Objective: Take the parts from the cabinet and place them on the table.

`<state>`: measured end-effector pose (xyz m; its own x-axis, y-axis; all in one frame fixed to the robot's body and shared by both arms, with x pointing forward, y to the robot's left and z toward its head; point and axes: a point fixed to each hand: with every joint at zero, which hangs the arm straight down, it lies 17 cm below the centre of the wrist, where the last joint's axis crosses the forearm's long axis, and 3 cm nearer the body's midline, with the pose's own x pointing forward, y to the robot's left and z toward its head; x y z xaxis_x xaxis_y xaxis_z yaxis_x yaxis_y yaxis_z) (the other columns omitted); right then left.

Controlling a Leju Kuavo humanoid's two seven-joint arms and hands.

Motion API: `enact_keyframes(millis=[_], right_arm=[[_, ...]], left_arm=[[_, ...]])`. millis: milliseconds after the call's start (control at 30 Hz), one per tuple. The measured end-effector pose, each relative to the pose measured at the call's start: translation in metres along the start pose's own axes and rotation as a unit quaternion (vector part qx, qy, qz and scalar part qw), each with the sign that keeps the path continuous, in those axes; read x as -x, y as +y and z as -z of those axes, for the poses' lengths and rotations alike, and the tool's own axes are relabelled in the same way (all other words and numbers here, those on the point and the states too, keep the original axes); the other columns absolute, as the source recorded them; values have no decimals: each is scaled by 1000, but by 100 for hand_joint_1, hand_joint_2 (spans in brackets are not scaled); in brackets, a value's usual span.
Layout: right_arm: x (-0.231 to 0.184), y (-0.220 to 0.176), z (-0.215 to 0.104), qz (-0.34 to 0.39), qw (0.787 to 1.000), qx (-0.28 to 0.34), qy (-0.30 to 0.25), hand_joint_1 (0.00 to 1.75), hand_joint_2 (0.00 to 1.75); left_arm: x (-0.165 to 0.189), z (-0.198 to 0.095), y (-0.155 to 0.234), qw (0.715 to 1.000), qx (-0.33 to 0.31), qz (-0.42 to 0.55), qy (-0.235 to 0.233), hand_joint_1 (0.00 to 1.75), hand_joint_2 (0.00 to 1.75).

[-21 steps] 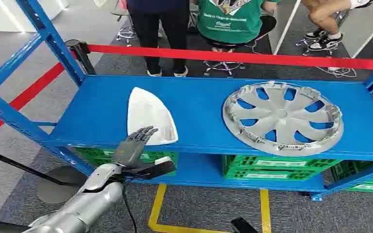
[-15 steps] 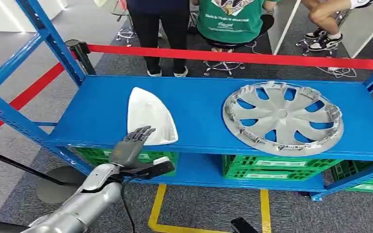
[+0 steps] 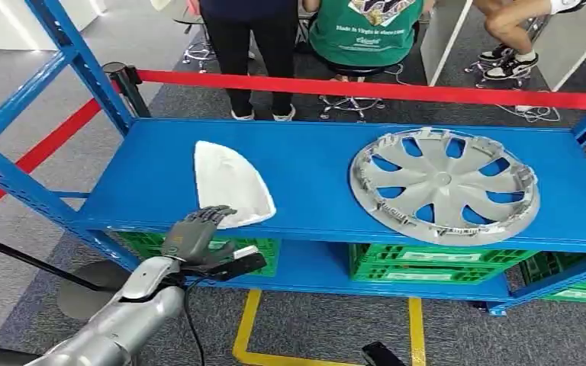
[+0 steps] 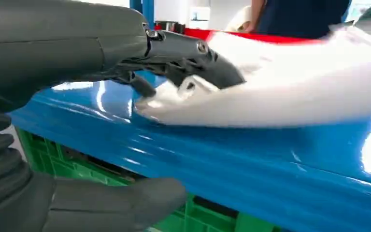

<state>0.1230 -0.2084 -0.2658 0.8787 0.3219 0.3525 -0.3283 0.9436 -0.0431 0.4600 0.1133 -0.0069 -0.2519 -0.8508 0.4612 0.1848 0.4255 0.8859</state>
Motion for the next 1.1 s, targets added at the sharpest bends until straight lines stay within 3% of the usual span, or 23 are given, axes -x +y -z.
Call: enact_keyframes(millis=[633, 900, 1100], right_arm=[[0, 2, 0, -7, 1000, -5, 1, 0, 0], [1, 2, 0, -8, 1000, -7, 1, 0, 0], [-1, 2, 0, -10, 1000, -7, -2, 0, 0]], left_arm=[[6, 14, 25, 996, -20, 85, -7, 175, 175], [5, 31, 56, 986, -43, 163, -15, 175, 175], [-18, 54, 94, 964, -63, 254, -50, 175, 175]])
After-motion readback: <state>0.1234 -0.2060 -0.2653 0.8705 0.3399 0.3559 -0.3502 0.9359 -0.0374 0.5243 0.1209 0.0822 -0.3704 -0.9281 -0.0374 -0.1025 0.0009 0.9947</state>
